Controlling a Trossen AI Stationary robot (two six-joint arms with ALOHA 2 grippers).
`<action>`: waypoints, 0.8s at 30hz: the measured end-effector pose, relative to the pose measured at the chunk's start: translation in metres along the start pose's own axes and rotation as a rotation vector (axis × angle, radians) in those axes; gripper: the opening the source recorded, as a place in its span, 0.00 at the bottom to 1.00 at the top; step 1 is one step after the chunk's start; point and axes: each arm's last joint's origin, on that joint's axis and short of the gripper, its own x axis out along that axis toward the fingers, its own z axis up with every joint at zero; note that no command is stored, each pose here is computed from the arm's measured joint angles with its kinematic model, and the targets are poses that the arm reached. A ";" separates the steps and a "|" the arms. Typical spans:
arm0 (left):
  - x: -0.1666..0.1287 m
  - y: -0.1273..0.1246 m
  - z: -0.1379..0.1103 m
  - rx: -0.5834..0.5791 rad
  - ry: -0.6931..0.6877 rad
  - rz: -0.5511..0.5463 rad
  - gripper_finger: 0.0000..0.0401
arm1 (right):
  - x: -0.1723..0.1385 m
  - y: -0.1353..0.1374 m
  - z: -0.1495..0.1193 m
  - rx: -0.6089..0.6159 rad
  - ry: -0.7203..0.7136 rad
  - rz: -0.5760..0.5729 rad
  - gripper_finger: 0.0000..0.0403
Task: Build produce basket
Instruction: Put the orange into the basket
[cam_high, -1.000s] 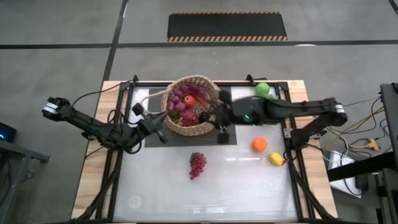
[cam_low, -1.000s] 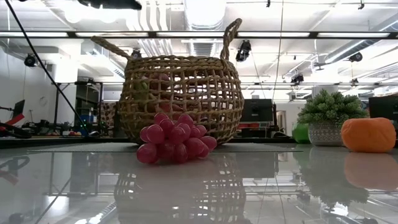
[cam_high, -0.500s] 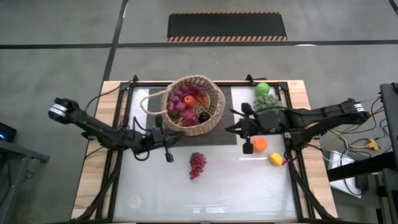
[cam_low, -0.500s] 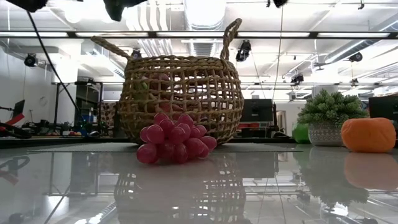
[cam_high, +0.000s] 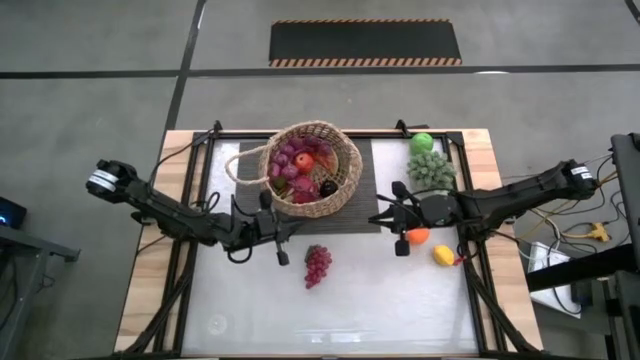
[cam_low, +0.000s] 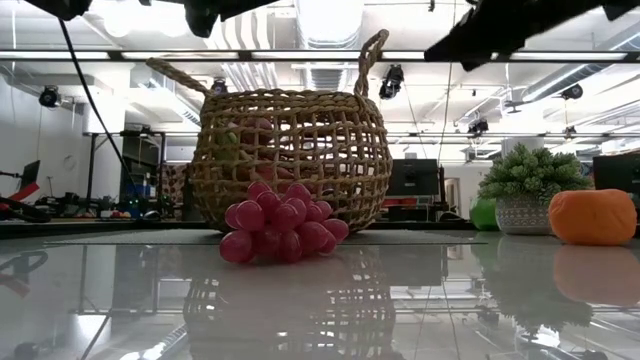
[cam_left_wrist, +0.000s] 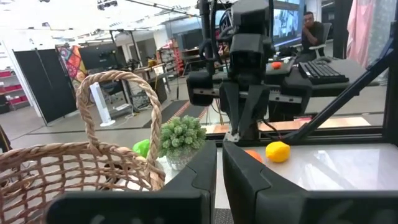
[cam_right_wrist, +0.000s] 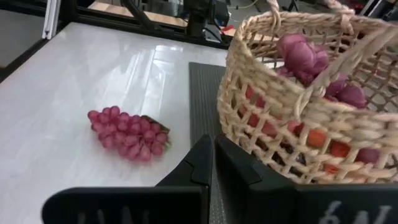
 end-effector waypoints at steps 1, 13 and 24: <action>0.000 0.000 0.000 0.000 0.000 0.000 0.03 | 0.001 0.001 -0.004 -0.001 0.001 0.003 0.02; 0.000 0.000 -0.001 0.005 0.005 0.001 0.03 | 0.001 0.002 -0.011 0.097 -0.002 0.015 0.03; 0.000 0.001 -0.001 0.038 0.004 0.006 0.03 | -0.003 0.001 -0.026 0.364 0.181 -0.053 0.35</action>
